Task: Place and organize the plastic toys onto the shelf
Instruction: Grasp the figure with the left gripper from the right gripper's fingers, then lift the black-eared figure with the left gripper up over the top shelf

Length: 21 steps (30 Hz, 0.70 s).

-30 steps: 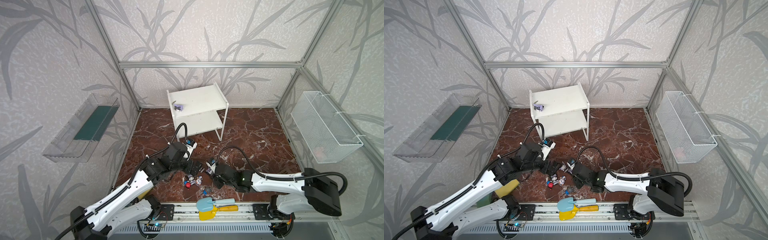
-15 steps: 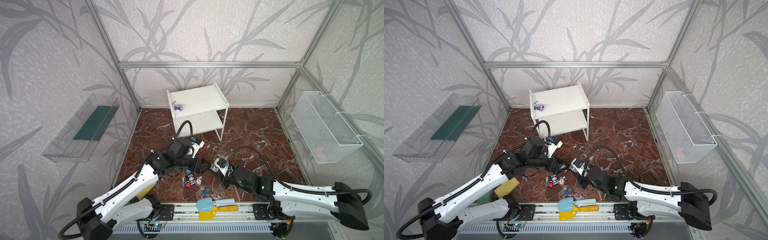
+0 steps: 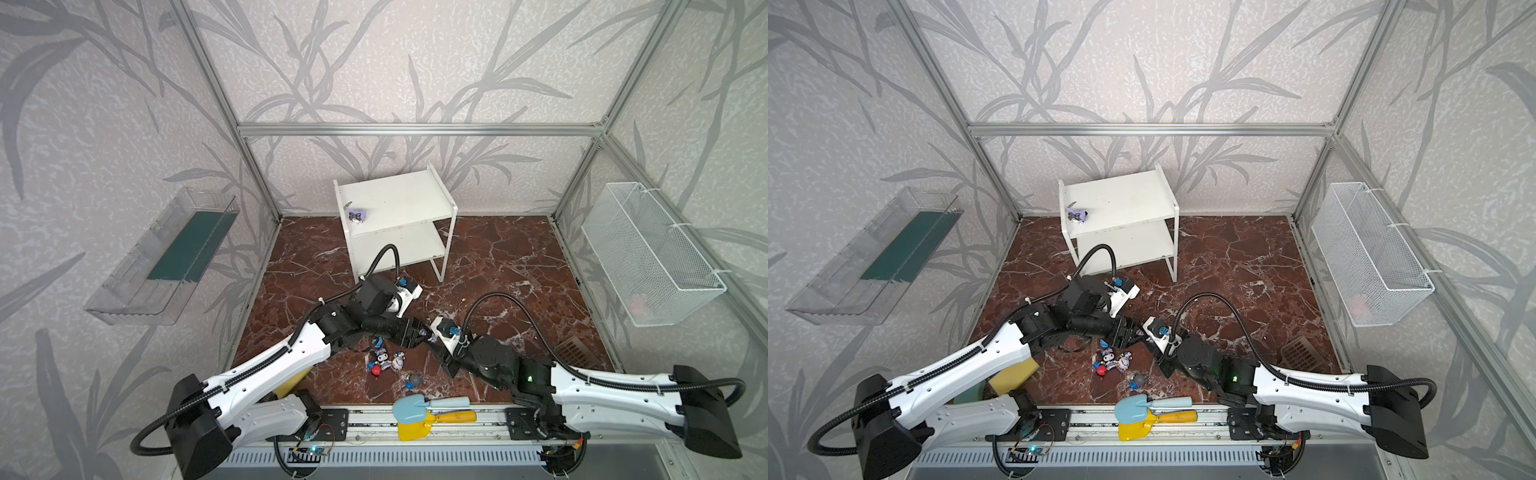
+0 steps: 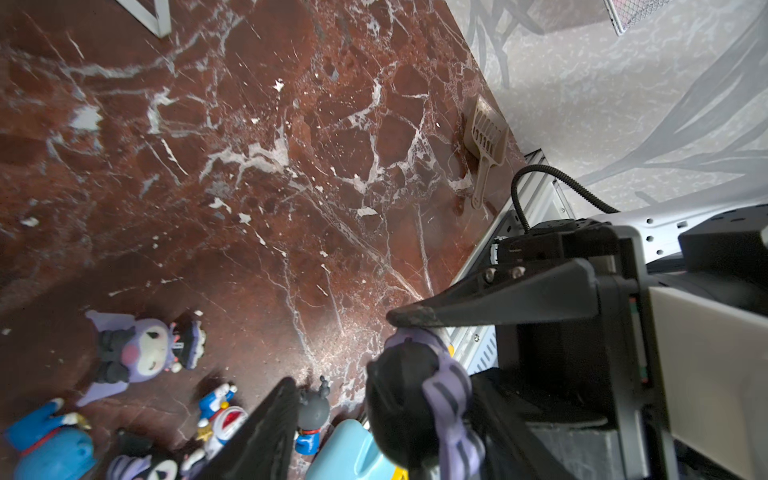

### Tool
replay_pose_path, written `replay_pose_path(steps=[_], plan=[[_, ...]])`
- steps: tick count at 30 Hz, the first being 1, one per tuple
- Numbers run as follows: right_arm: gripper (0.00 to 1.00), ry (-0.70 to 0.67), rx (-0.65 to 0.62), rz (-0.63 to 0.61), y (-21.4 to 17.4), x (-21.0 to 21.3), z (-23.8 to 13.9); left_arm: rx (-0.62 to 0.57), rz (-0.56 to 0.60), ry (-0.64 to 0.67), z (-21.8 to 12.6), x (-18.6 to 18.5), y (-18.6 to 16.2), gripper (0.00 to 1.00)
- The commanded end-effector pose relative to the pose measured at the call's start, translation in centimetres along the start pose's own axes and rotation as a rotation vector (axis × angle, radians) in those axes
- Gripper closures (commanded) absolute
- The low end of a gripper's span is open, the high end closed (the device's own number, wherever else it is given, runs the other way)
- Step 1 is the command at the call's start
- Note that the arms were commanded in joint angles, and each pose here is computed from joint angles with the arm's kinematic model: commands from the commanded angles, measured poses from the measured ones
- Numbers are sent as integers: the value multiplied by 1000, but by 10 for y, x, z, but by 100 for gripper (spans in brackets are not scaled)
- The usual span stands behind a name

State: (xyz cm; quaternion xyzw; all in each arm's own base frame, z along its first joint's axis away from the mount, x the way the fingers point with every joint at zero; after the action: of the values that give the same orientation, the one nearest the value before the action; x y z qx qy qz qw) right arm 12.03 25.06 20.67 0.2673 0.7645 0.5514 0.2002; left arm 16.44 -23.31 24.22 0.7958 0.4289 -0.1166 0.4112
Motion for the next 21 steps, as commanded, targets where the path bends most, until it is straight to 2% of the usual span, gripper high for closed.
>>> replay_pose_path(steps=[1, 5, 14, 17, 21], plan=[[72, -55, -85, -1, 19, 0, -2, -2, 13, 37, -3, -1, 5, 44], [72, -62, -89, -10, 20, 2, -1, 1, 20, 46, -1, -1, 6, 52], [69, -65, -96, -19, 19, 6, -1, -21, 45, 65, -2, -1, 13, 61], [66, -64, -97, -15, 19, 6, -2, -33, 69, 76, -7, -4, 18, 64], [53, -49, -99, -16, 18, 6, -5, -19, 122, 112, -15, -7, 25, 64]])
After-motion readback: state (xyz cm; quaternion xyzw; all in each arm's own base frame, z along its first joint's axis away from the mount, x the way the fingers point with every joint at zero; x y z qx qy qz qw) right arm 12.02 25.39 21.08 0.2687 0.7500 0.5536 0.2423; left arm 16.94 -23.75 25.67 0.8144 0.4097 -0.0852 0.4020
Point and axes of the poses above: each gripper's point midway between its finger pads, its own z axis out along the fingers, its own x axis along the line the jaws close on, y = z × x, the point moved 7 cm from there along -z, back along the fingers, and after that the axes turned 2 degrees about z, right-handed, at the moved point
